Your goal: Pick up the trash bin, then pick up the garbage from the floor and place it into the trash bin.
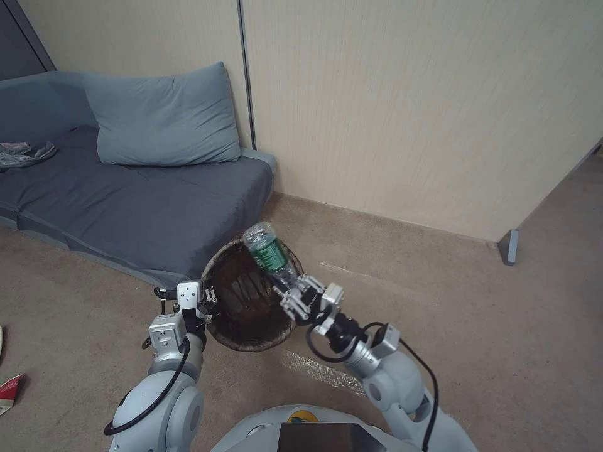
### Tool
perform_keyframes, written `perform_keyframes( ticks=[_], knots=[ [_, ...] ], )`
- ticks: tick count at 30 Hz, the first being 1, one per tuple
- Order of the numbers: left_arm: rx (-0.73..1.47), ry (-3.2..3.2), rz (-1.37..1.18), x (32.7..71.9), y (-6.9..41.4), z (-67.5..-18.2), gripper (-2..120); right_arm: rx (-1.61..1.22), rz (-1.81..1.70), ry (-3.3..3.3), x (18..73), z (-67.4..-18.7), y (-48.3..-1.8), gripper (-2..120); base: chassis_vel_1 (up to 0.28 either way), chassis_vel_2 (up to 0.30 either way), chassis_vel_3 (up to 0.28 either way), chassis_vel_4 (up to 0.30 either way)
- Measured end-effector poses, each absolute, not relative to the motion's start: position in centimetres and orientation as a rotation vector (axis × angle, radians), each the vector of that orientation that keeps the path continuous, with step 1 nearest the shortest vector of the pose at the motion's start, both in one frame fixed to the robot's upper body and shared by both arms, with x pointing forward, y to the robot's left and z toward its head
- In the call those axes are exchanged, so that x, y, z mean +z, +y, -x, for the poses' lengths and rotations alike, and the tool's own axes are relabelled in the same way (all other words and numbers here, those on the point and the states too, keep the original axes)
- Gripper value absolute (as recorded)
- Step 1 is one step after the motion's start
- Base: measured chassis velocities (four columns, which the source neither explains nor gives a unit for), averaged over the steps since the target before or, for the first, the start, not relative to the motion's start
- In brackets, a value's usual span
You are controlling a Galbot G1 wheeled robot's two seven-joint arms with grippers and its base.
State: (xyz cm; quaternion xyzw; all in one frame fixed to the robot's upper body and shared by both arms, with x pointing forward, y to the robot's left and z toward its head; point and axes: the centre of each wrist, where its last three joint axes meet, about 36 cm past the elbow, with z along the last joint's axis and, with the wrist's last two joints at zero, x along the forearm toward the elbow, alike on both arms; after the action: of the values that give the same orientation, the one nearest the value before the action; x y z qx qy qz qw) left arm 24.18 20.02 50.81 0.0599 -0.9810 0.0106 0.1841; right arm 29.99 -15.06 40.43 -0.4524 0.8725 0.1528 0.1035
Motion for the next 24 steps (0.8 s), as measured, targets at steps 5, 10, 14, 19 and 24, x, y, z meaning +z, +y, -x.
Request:
perform_keyframes(
  ticks=[5,10,14,19,24],
  knots=[
    [0.030,-2.766,-0.169,50.8,20.0,-24.2,0,0.438,1.376,2.618,38.0,-30.5,-13.6,29,0.000,0.000,0.000,0.000],
    [0.030,-2.766,-0.169,50.8,20.0,-24.2,0,0.435,1.373,2.652,36.4,-31.0,-13.4,29,0.000,0.000,0.000,0.000],
    [0.030,-2.766,-0.169,50.8,20.0,-24.2,0,0.422,1.370,2.686,34.9,-31.4,-13.2,29,0.000,0.000,0.000,0.000],
    [0.030,-2.766,-0.169,50.8,20.0,-24.2,0,0.396,1.372,2.701,34.5,-31.3,-13.2,35,0.000,0.000,0.000,0.000],
    [0.030,-2.766,-0.169,50.8,20.0,-24.2,0,0.375,1.371,2.706,34.4,-31.2,-13.2,52,0.000,0.000,0.000,0.000]
  ],
)
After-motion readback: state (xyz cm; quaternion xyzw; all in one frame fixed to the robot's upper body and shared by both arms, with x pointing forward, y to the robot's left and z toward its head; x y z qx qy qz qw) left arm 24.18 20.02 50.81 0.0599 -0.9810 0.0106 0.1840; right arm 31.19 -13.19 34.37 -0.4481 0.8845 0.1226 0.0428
